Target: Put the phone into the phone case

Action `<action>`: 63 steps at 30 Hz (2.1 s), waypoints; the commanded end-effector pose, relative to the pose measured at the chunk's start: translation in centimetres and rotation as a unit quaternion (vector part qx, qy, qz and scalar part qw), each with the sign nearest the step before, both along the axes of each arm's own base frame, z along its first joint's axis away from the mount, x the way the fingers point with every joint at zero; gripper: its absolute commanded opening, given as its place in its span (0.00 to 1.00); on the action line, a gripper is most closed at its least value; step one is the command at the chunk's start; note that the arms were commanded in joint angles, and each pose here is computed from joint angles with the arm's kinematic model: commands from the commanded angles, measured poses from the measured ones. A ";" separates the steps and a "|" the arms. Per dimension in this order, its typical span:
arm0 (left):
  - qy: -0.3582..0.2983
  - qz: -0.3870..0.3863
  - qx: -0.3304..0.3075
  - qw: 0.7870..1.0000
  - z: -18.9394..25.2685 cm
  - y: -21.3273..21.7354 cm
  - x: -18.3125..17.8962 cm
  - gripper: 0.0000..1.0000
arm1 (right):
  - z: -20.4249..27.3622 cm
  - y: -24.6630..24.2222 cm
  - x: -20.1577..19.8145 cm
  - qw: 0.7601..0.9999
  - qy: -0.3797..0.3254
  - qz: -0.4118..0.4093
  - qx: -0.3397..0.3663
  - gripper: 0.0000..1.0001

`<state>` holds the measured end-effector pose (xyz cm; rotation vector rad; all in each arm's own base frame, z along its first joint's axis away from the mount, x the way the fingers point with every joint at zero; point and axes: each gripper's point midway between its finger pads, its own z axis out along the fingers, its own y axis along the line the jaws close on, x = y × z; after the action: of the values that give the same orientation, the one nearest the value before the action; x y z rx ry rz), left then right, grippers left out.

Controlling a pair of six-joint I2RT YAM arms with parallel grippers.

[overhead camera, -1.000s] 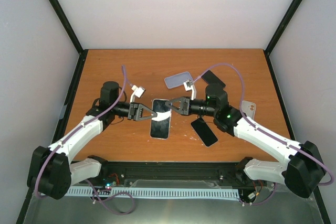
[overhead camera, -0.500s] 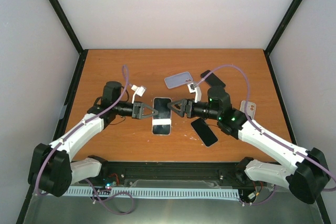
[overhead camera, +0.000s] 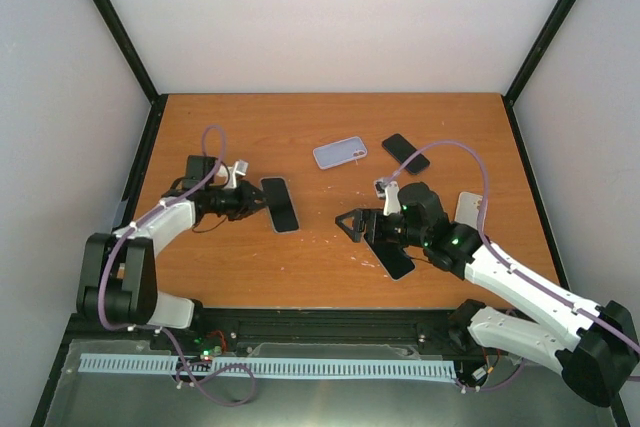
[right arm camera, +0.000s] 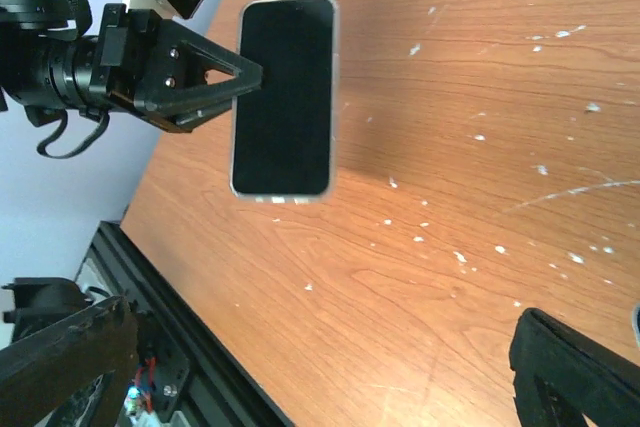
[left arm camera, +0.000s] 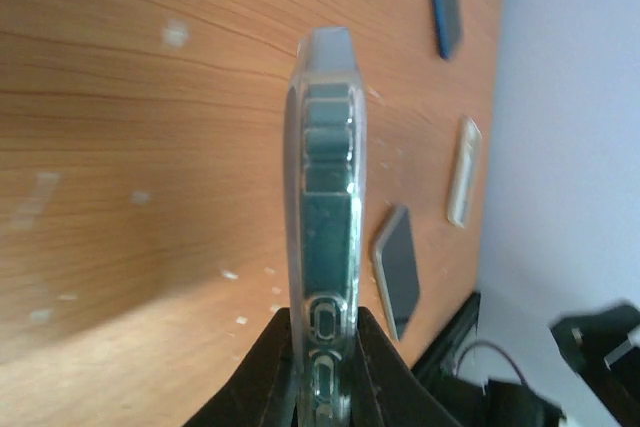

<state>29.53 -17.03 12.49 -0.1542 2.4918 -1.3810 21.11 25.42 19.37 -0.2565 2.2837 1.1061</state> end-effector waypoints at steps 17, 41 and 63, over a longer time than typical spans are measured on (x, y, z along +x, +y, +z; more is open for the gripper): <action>0.097 0.146 0.084 0.981 -5.8 8.8 5.4 0.03 | -1.7 -2.7 -0.1 0.997 0.000 -0.039 -0.061 1.00; 0.099 0.187 0.159 0.964 -6.1 11.2 4.1 0.54 | -3.6 -5.3 1.1 0.984 0.042 -0.122 -0.125 1.00; -0.096 0.073 0.066 0.990 4.5 6.7 1.0 0.99 | -8.7 -20.2 7.5 0.863 0.110 -0.333 -0.365 0.32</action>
<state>31.31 -9.29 15.63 -0.2837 2.3997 -1.0566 27.56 8.95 10.96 0.3086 2.5903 0.0624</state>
